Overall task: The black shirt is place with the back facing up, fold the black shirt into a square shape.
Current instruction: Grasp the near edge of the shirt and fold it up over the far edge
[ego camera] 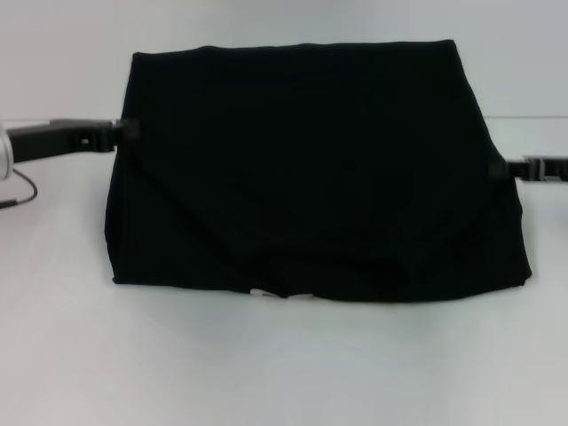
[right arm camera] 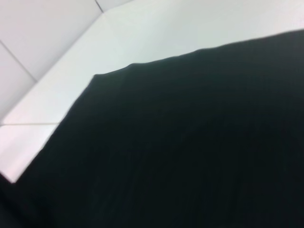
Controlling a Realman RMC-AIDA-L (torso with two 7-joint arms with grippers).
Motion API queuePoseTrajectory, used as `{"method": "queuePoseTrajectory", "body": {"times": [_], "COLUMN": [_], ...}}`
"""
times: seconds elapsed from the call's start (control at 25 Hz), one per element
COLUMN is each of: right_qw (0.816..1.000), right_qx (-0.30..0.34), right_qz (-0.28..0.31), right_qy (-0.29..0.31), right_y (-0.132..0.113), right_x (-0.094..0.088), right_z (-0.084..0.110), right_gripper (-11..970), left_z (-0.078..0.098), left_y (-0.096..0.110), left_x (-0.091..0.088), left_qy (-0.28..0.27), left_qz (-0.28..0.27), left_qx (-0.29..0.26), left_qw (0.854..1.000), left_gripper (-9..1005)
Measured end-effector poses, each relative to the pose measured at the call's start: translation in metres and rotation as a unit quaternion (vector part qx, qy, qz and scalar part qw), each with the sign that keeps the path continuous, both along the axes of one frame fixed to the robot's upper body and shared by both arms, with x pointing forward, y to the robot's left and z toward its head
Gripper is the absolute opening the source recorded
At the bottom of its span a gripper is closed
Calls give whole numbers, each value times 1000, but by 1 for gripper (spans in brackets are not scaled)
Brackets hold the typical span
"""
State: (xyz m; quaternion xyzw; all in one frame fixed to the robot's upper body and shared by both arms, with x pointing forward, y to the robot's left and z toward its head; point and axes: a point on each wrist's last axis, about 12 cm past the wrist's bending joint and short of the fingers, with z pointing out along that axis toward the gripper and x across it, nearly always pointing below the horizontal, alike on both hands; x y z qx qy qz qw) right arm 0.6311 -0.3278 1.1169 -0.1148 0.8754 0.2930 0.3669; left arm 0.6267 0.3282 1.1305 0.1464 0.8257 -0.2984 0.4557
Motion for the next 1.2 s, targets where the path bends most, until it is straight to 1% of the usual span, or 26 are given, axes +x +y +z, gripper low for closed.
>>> {"method": "queuePoseTrajectory", "body": {"times": [0.12, 0.24, 0.36, 0.48, 0.6, 0.8, 0.96, 1.08, 1.2], "right_qw": [999, 998, 995, 994, 993, 991, 988, 987, 987], "right_qx": [-24, -44, -54, -59, -62, -80, -92, -94, -94], "right_qz": [-10, -29, -43, -51, -62, -85, -101, -102, -108], "right_qy": [-19, -43, -66, -79, -82, -72, -76, -76, -72], "right_y": [16, 28, 36, 39, 42, 43, 50, 54, 56], "right_x": [20, 40, 55, 63, 65, 63, 61, 58, 56], "right_z": [7, 18, 30, 38, 36, 18, 5, -1, -5], "right_gripper": [62, 62, 63, 63, 63, 62, 62, 63, 92], "left_z": [5, 12, 20, 25, 21, -1, -14, -18, -21], "left_y": [-4, -7, -10, -14, -18, -31, -41, -46, -50], "left_x": [16, 30, 43, 50, 55, 55, 55, 56, 56], "left_qy": [-13, -25, -38, -47, -45, -33, -38, -40, -42], "left_qz": [25, 46, 59, 66, 77, 98, 107, 105, 102], "left_qx": [27, 45, 61, 73, 88, 124, 157, 173, 188], "left_qw": [999, 998, 996, 994, 992, 987, 981, 978, 976], "left_gripper": [32, 33, 33, 34, 35, 37, 38, 39, 40]}}
